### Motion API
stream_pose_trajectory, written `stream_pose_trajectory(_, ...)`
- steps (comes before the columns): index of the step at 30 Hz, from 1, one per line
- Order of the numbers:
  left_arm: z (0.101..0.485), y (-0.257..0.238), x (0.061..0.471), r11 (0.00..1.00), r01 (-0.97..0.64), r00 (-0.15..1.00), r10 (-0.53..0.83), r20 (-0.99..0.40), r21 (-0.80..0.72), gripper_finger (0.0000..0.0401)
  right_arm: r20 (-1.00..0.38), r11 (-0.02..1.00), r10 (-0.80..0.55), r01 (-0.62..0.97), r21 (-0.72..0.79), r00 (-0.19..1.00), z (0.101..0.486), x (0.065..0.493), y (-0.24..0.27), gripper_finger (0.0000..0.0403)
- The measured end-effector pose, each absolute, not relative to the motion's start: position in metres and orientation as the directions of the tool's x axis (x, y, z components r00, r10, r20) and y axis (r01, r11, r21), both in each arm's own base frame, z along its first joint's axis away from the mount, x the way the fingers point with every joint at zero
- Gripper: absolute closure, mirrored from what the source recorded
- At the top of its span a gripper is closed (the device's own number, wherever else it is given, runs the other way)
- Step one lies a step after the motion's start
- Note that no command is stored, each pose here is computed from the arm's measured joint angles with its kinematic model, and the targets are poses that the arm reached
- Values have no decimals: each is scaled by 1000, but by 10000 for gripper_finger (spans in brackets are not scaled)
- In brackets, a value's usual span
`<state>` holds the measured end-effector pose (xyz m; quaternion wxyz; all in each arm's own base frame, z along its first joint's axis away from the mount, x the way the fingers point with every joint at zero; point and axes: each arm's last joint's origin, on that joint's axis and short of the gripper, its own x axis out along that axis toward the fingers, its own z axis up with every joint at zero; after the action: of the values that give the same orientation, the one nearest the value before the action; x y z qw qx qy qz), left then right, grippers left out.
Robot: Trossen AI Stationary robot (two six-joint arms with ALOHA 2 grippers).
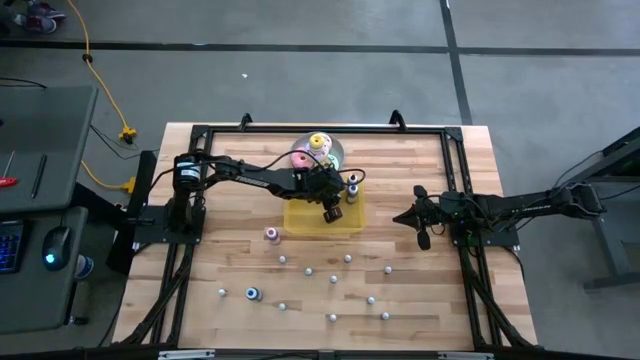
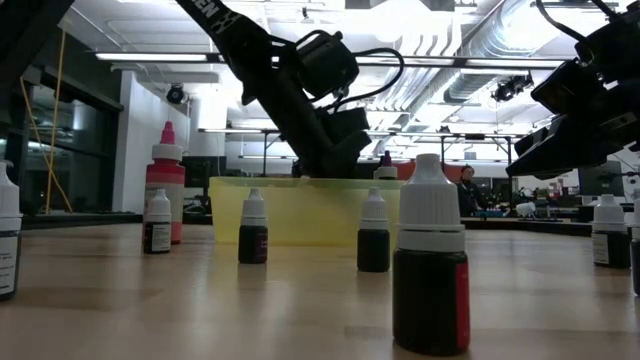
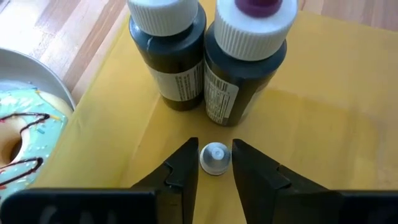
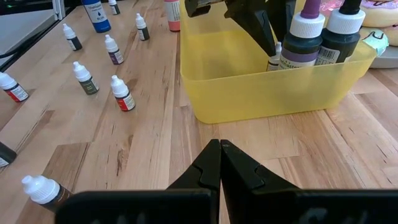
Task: Pick & Place food coloring
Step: Put the large pink food coloring bottle into the yellow container
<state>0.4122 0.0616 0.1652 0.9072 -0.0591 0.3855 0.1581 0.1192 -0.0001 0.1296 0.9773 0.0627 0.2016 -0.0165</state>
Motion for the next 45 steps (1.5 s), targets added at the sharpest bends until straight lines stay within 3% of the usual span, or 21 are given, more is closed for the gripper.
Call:
stream_pose_trajectory(9,167,62,414,950,-312,668,244,-704,33,301,-396,992,-8,58,116,918,130,119,0,402)
stream_pose_trajectory(19,179,61,412,951,-307,683,247,-687,36,242,-396,992,-7,58,116,918,130,119,0,402)
stream_pose_trajectory(34,263,46,378,962,-266,764,244,-597,52,223,-402,992,-7,59,116,916,129,119,0,402)
stream_pose_trajectory(45,305,21,327,983,-178,719,163,-676,49,223,-396,992,-7,57,116,918,130,119,0,402)
